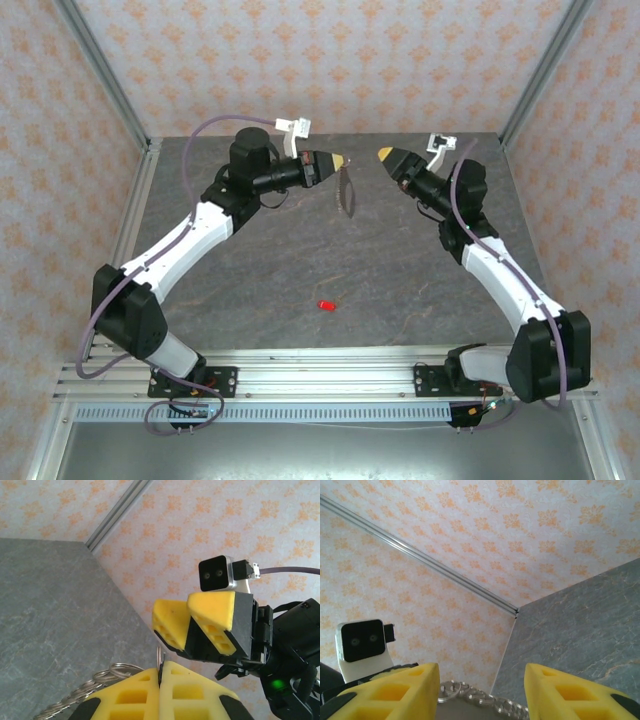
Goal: Put the keys on the keyring
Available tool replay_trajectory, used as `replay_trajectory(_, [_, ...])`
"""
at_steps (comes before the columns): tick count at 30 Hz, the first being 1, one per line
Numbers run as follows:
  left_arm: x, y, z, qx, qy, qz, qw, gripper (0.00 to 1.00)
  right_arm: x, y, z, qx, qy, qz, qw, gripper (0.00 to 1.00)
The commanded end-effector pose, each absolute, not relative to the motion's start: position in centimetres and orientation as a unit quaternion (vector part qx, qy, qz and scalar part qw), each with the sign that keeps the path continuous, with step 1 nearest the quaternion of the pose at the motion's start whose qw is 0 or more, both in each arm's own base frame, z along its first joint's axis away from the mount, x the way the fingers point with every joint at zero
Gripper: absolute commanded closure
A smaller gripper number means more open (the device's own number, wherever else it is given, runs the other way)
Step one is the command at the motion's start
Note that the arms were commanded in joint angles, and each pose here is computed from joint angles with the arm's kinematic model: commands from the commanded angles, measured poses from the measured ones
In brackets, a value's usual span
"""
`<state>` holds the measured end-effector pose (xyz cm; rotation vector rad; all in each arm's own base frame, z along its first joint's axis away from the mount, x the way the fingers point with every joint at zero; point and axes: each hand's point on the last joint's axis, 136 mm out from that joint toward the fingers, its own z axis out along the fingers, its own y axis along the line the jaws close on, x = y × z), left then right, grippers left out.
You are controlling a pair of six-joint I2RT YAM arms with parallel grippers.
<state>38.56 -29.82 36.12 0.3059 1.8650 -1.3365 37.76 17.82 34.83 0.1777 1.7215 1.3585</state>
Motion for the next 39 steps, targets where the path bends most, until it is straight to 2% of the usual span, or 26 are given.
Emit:
replay_trajectory(1, [38.0, -30.3, 37.1, 0.185, 0.729, -0.519, 0.406, 1.0, 37.0, 17.7, 35.2, 0.071, 0.699, 0.553, 0.448, 0.52])
replay_trajectory(13, [36.5, -32.0, 36.7, 0.275, 0.726, -0.53, 0.342, 1.0, 35.3, 20.0, 36.2, -0.025, 0.679, 0.594, 0.43, 0.53])
replay_trajectory(39, [37.4, -32.9, 36.2, 0.278, 0.726, -0.542, 0.319, 1.0, 34.0, 21.9, 35.4, -0.068, 0.674, 0.618, 0.399, 0.65])
